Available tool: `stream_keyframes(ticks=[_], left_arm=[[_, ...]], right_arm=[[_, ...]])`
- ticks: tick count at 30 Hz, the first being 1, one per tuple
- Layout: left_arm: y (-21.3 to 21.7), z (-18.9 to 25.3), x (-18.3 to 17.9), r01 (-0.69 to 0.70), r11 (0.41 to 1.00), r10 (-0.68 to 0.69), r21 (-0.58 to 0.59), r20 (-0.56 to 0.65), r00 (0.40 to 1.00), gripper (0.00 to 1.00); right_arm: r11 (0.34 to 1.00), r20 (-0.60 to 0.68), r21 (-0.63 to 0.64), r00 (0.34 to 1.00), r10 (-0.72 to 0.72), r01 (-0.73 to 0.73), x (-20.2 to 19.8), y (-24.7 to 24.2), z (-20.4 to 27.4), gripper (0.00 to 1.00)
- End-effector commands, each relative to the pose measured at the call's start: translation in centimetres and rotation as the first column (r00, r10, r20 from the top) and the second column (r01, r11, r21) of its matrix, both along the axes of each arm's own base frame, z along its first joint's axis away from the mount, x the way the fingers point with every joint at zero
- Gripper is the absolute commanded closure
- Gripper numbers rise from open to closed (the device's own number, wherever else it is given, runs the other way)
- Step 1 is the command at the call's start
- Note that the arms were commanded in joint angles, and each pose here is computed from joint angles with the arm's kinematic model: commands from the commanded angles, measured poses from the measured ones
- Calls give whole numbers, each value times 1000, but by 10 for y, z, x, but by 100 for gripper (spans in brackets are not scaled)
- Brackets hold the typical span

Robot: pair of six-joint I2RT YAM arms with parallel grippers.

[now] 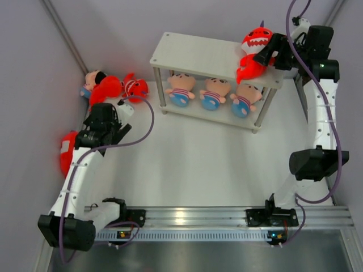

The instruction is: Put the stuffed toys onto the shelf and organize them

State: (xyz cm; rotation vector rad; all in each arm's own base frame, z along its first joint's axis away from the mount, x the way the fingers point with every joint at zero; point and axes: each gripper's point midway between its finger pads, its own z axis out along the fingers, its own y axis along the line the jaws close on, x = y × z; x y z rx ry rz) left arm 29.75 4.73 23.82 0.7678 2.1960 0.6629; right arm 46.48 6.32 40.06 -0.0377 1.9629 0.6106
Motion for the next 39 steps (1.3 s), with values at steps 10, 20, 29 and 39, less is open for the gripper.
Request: stream_keyframes(ticks=[10,20,29,39], left_arm=[[4,-18,5,-58,998,57,-5,-44,997,1],[157,-55,10,-493,863,481,-109,-119,869,1],[227,-103,32,-613,782,600,-112,-134,789,1],[237,-150,22,-642,754,602,-137,-247,760,100]], right_arm=[[995,210,-52,975,-73,86,-45,-16,74,1],[987,349,-62,930,-118,149,-96,-21,103,1],[989,392,-63,914,-100,135,-125,-15,103,1],[991,409,-62,908,-85,121,-133,-9,104,1]])
